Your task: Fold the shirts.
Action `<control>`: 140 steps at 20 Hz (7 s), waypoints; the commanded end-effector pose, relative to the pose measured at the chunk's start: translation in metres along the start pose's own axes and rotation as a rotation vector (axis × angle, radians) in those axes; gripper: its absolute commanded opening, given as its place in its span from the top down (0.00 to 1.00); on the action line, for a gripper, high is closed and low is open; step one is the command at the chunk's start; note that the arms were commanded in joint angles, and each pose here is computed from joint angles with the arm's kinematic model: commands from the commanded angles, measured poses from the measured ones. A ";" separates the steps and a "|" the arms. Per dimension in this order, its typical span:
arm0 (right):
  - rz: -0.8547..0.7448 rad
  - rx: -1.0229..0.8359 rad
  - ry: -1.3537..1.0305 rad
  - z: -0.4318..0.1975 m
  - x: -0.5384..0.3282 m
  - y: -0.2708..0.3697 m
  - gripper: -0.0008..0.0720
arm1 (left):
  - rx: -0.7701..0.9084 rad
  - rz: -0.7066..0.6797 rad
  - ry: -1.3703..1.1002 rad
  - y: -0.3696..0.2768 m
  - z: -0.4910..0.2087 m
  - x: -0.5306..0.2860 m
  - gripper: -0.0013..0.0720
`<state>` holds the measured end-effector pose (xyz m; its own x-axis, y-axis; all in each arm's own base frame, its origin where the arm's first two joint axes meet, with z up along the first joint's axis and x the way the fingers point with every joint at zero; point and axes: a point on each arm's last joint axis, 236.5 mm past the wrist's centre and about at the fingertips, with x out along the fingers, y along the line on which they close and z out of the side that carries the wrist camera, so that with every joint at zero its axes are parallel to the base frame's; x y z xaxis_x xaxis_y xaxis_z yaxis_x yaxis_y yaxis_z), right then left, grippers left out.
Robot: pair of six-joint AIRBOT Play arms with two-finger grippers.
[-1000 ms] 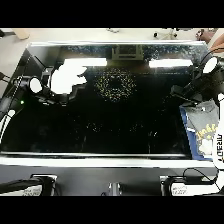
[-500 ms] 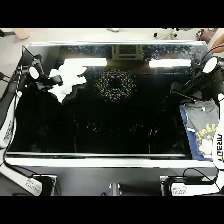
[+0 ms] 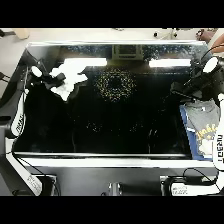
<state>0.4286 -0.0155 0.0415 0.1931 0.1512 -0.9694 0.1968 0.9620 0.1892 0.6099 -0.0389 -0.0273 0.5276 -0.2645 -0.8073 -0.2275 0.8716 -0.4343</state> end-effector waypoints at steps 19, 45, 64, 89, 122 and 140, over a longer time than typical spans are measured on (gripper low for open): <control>-0.030 -0.064 -0.281 -0.085 -0.184 0.011 0.15 | 0.704 -0.270 0.436 -0.258 -0.374 -0.077 0.03; 0.453 0.093 0.314 -0.234 0.091 0.066 0.01 | 0.131 -0.122 0.624 -0.034 -0.450 -0.107 0.19; 0.518 -0.603 -1.446 -0.160 -0.505 0.173 0.97 | 0.600 -0.572 -1.104 -0.213 -0.125 -0.653 0.95; 0.515 -0.036 -0.109 0.057 -0.017 0.117 0.06 | 0.369 0.059 -0.117 -0.019 -0.210 -0.196 0.95; 0.317 -0.411 -1.664 -0.142 -0.551 0.120 0.97 | 0.501 -0.274 -1.291 -0.147 -0.102 -0.713 0.95; 0.133 -0.286 -1.034 -0.019 -0.359 0.096 0.96 | 0.575 0.151 -0.836 -0.089 -0.065 -0.509 0.95</control>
<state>0.3217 0.0282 0.4591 0.9830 0.1248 -0.1346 -0.1159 0.9906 0.0720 0.2844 -0.0076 0.4328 0.9937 0.0205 -0.1102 -0.0159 0.9990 0.0417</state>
